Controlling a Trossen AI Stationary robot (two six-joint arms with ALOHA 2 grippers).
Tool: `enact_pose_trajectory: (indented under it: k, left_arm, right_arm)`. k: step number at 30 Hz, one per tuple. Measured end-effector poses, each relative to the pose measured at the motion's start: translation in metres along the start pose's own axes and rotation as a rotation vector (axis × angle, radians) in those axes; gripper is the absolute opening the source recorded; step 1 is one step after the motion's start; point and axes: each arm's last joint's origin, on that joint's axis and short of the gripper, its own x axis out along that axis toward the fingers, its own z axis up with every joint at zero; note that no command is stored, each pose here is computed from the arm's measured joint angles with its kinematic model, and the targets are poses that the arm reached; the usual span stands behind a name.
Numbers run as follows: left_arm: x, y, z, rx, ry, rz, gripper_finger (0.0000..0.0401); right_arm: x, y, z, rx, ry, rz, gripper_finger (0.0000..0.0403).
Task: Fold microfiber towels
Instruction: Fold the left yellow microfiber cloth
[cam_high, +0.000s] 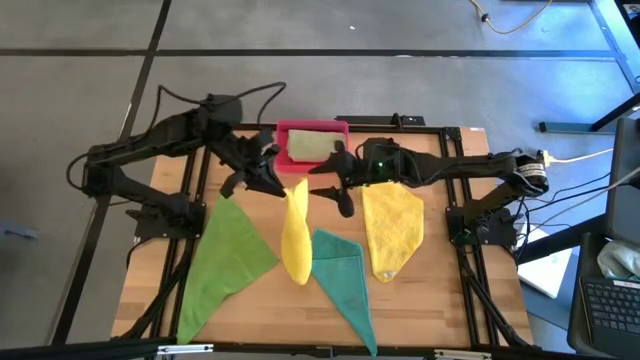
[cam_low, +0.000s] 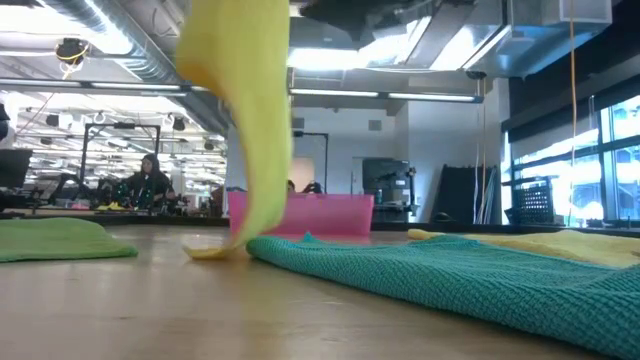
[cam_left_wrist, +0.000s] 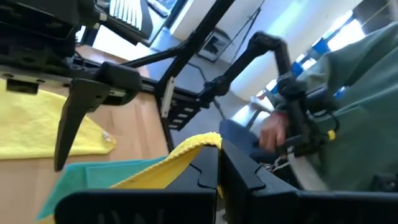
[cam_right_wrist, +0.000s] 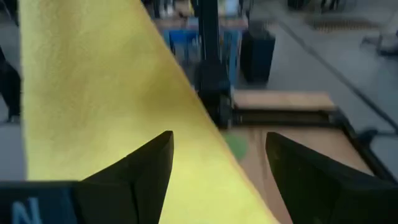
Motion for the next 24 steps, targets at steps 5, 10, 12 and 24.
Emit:
enact_pose_trajectory:
  k: [5,10,12,24]
  left_arm:
    - [-0.005,-0.007,0.002,-0.06,-0.024,-0.037,0.0]
    - [-0.006,-0.003,0.004,-0.124,-0.069,0.046,0.0]
    - [-0.007,0.0,0.005,-0.133,-0.101,0.111,0.0]
    - [-0.021,0.022,0.005,-0.231,-0.244,0.498,0.0]
  right_arm:
    - [0.024,-0.004,0.019,-0.021,-0.119,0.016,0.0257]
    - [0.052,-0.007,0.033,-0.019,-0.115,0.073,0.0257]
    - [0.056,-0.007,0.042,-0.018,-0.112,0.073,0.0257]
    - [0.009,-0.019,0.083,0.033,0.12,-0.06,0.0257]
